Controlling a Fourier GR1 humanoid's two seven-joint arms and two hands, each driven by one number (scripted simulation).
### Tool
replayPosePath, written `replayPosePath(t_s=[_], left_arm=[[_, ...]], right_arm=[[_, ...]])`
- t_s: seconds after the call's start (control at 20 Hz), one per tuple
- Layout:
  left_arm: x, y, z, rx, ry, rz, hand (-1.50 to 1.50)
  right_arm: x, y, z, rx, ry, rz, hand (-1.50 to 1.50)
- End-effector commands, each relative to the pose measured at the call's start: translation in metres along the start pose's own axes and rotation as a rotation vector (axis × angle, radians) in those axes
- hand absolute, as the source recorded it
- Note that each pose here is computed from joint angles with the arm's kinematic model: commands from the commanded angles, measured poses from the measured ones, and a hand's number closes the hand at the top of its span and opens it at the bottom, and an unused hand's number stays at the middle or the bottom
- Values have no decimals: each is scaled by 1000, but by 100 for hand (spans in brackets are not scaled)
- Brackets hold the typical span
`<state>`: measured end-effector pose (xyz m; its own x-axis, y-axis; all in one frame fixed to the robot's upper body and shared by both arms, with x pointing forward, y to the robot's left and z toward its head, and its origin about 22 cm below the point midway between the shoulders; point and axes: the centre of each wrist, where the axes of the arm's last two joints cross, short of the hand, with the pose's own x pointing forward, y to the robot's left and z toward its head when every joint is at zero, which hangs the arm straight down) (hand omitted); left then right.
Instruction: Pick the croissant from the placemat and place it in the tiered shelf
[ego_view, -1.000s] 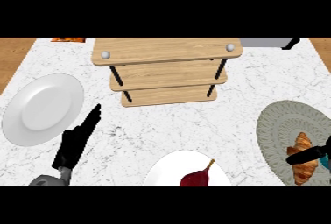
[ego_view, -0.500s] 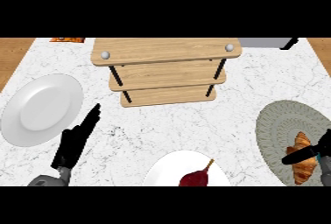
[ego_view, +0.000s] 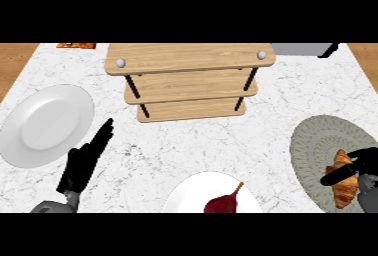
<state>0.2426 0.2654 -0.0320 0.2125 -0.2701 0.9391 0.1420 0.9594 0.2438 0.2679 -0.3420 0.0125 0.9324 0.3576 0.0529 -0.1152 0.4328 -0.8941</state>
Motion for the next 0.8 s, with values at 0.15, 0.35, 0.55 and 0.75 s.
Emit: replayPosePath(t_s=[0.15, 0.35, 0.55, 0.75], left_arm=[[5, 7, -1, -22, 16, 30, 0], [7, 10, -3, 13, 4, 10, 0], [-10, -1, 1, -2, 13, -3, 0], [-13, 15, 7, -1, 16, -7, 0]], right_arm=[[1, 18, -3, 4, 119, 4, 150], [10, 10, -9, -88, 143, 16, 150], [20, -3, 15, -163, 132, -11, 150], [41, 17, 97, -109, -372, 84, 150]])
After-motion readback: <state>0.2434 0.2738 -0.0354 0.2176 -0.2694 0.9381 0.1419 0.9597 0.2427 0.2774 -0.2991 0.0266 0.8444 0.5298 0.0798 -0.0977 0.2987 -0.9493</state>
